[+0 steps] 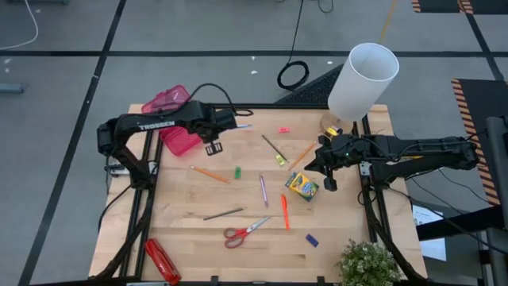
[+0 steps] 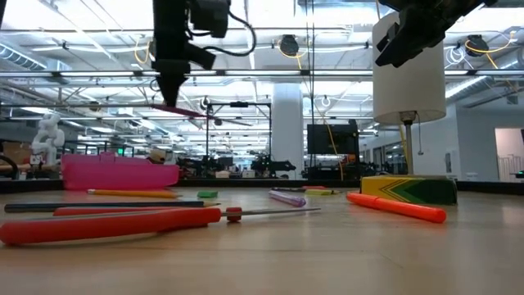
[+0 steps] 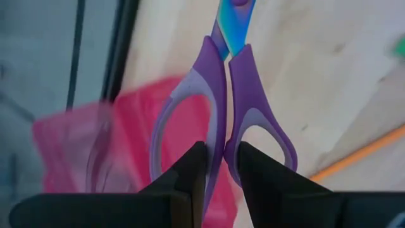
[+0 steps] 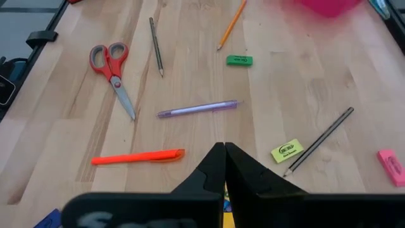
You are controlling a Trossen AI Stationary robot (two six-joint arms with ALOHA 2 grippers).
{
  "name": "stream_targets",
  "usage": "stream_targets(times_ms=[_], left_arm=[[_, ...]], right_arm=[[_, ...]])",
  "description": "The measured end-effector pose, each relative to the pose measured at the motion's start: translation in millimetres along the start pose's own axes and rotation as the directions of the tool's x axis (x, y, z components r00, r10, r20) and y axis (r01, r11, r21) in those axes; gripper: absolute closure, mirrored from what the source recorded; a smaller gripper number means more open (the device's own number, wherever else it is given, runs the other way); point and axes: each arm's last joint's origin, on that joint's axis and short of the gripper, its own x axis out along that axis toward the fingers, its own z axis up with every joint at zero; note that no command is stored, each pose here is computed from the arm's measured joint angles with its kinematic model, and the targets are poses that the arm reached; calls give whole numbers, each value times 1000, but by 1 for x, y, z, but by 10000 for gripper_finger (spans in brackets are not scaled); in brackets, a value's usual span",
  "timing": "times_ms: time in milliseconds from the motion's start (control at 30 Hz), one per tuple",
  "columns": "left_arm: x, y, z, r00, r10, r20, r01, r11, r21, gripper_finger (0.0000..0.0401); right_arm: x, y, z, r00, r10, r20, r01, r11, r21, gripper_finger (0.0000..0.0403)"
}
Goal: Pack school essentials
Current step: Put the violet scissors into the pink supply box
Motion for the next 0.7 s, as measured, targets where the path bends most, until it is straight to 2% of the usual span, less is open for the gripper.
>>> stream_targets(times_ms=[133, 300, 700], left_arm=[[-1, 13, -11, 995, 51, -88, -61, 992, -110, 313], [8, 26, -18, 984, 61, -167, -93, 976, -197, 313], [70, 39, -53, 908, 9, -419, -158, 934, -321, 313]], right_arm=[[0, 0, 2, 1000, 0, 17, 0, 1000, -12, 403], [0, 0, 3, 1000, 0, 29, 1, 1000, -26, 403], [0, 0, 3, 1000, 0, 29, 1, 1000, -31, 403]])
